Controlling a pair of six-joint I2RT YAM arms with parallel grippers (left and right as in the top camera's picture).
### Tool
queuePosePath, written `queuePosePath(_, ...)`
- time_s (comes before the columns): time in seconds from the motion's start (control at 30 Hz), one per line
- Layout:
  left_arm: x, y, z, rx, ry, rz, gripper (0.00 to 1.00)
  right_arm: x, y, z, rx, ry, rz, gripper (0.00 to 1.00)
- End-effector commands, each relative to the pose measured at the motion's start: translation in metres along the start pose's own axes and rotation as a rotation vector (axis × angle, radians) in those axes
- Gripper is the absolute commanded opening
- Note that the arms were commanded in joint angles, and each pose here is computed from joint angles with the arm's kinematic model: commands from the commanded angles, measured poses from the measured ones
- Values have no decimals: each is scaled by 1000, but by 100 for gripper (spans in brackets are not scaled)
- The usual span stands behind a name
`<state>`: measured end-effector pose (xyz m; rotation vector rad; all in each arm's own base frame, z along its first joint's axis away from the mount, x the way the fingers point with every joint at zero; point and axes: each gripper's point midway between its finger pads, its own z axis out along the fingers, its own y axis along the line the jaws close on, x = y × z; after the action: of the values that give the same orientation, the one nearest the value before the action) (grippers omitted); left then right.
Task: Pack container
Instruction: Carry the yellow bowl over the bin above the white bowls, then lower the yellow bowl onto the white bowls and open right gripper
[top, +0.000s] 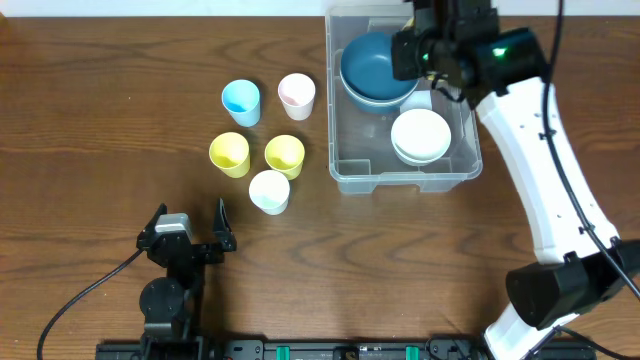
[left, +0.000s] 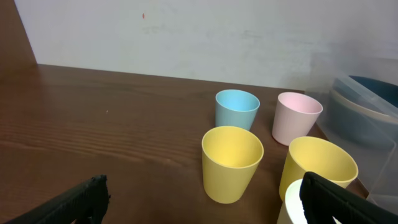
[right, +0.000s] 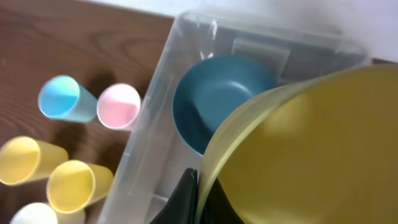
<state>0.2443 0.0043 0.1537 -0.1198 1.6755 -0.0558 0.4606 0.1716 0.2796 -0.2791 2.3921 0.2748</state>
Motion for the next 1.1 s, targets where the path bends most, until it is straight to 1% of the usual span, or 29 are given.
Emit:
queuePosePath(0.0, 18, 5, 1, -22, 49, 20, 98, 17, 3, 14, 13, 41, -52, 1)
queuePosePath(0.33, 18, 5, 1, -22, 49, 20, 98, 87, -8, 55, 33, 216, -36, 1)
queuePosePath(0.63, 18, 5, 1, -22, 49, 20, 98, 134, -14, 76, 41, 311, -4, 2)
queuePosePath(0.73, 18, 5, 1, -22, 49, 19, 98, 147, -16, 84, 43, 324, -4, 4)
queuePosePath(0.93, 18, 5, 1, -22, 49, 19, 98, 159, -18, 91, 45, 334, -3, 12)
queuePosePath(1.0, 18, 5, 1, -22, 49, 19, 98, 162, -20, 93, 52, 336, -4, 20)
queuePosePath(1.07, 18, 5, 1, -22, 49, 20, 98, 164, -21, 94, 55, 339, -4, 22)
